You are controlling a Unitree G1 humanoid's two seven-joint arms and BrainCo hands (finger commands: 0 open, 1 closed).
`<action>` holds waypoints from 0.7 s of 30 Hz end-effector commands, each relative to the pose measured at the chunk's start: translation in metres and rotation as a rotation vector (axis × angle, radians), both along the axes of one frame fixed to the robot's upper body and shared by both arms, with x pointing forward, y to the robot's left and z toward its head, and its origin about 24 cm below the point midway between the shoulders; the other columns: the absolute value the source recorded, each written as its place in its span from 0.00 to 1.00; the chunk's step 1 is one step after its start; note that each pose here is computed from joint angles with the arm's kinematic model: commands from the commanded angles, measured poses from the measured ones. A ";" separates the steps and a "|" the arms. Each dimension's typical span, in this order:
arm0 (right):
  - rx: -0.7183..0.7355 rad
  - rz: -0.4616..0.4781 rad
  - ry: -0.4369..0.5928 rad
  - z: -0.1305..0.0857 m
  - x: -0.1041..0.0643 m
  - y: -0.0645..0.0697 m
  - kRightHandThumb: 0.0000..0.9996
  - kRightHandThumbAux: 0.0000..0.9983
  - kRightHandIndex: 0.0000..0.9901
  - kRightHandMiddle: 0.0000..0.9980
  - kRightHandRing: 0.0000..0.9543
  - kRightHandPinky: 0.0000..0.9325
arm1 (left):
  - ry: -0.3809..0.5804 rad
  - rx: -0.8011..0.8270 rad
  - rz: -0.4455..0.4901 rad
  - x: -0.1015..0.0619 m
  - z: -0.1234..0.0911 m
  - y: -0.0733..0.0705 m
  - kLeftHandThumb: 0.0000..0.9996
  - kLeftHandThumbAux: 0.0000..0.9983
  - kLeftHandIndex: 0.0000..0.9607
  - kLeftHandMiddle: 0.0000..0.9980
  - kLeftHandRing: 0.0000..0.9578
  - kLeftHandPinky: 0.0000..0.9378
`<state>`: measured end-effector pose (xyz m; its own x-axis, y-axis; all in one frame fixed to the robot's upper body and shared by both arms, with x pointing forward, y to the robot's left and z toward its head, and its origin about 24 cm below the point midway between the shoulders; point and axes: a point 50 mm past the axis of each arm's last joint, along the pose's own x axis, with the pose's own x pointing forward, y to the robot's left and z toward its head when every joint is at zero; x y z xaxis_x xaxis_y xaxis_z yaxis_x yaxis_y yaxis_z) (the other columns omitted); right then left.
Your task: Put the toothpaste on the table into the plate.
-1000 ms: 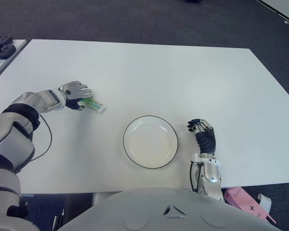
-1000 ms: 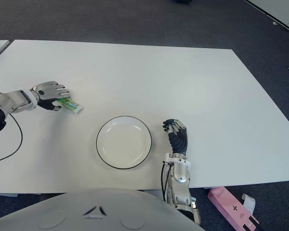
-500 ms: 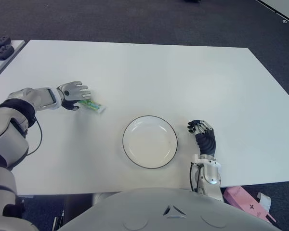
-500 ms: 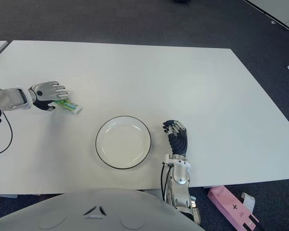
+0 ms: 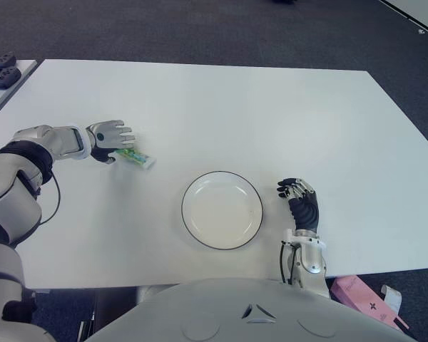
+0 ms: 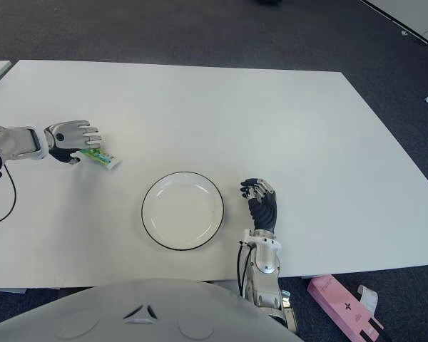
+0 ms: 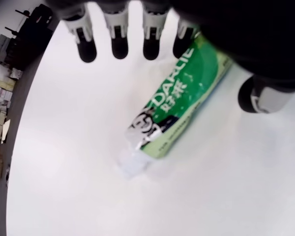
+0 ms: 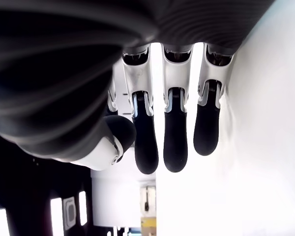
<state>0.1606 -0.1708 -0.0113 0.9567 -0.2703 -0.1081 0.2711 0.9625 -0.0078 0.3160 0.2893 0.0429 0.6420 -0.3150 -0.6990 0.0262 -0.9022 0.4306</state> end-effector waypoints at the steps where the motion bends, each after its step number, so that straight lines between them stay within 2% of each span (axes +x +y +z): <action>1: 0.012 -0.011 0.023 -0.004 -0.003 0.001 0.71 0.73 0.43 0.49 0.50 0.50 | 0.070 0.002 0.006 -0.007 -0.013 -0.005 0.45 0.34 0.00 0.01 0.00 0.09; 14: 0.021 -0.017 0.023 -0.004 -0.003 -0.001 0.71 0.73 0.43 0.49 0.51 0.51 | 0.100 -0.080 0.091 -0.012 -0.023 -0.008 0.45 0.32 0.00 0.05 0.05 0.15; 21: 0.008 -0.018 0.023 -0.004 -0.003 -0.003 0.71 0.73 0.43 0.49 0.51 0.51 | 0.132 -0.135 0.183 -0.014 -0.028 -0.008 0.45 0.33 0.08 0.15 0.17 0.34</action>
